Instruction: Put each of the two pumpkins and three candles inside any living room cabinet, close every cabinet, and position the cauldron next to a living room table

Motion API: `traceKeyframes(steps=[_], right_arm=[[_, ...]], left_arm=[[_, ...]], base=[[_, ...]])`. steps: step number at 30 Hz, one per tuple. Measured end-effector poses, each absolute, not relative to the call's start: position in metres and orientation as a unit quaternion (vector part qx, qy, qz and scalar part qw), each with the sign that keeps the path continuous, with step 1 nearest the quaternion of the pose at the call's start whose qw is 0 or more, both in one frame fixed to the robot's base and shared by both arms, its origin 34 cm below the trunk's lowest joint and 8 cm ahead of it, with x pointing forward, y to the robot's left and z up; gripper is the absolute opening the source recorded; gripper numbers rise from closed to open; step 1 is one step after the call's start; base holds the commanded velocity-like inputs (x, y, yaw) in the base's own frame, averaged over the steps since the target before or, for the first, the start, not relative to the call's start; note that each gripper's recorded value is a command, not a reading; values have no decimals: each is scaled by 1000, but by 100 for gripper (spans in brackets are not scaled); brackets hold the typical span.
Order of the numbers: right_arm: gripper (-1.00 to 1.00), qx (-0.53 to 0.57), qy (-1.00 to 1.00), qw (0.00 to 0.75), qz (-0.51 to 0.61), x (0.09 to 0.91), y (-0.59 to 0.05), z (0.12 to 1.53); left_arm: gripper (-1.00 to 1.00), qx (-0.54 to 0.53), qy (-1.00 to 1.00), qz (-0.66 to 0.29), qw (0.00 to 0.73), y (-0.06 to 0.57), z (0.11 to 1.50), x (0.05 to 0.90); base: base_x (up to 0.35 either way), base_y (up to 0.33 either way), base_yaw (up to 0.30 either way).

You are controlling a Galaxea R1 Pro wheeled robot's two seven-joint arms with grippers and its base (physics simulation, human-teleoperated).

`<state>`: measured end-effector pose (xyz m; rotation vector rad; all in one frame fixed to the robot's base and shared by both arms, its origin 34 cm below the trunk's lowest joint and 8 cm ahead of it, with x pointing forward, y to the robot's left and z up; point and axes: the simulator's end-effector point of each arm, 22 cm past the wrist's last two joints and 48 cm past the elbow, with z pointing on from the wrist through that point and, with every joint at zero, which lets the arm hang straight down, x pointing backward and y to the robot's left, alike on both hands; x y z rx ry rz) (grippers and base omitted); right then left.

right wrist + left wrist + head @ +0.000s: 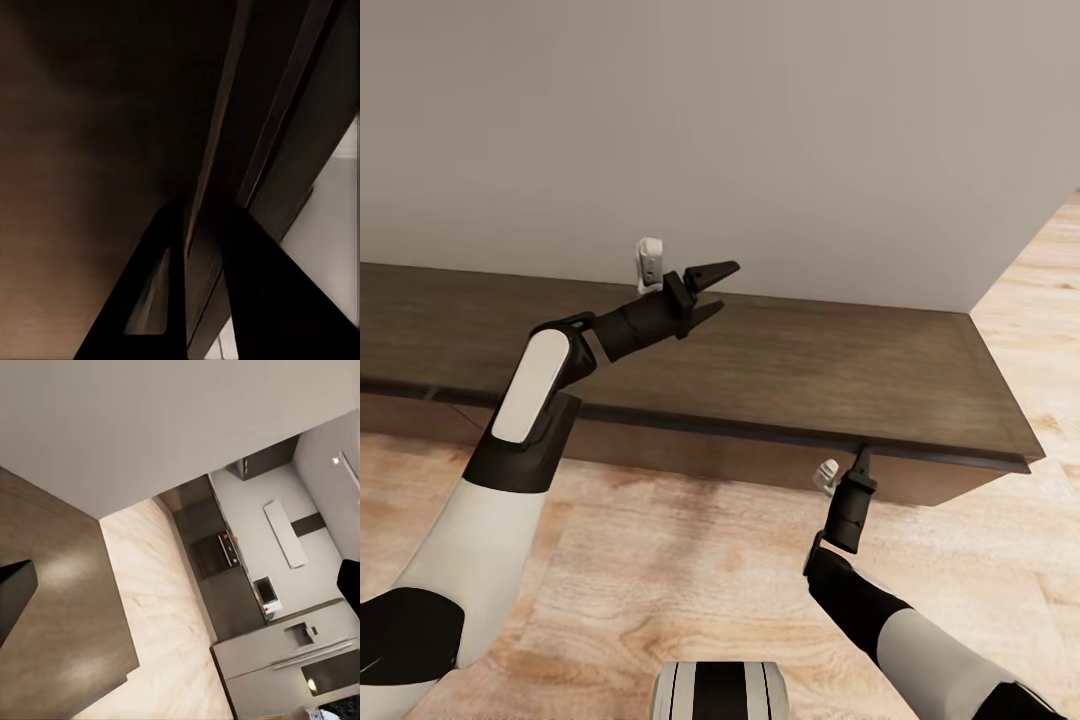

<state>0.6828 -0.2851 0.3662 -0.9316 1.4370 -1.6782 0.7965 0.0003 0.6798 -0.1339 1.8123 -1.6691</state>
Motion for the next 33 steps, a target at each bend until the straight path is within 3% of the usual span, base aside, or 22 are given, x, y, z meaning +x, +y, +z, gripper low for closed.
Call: traceKeyframes(steps=[33], right_arm=[[-100, -362, 590, 380, -613, 719, -284, 367]], left_arm=[[100, -48, 695, -638, 328, -3, 678, 795]], base=[[-76, 0, 0]])
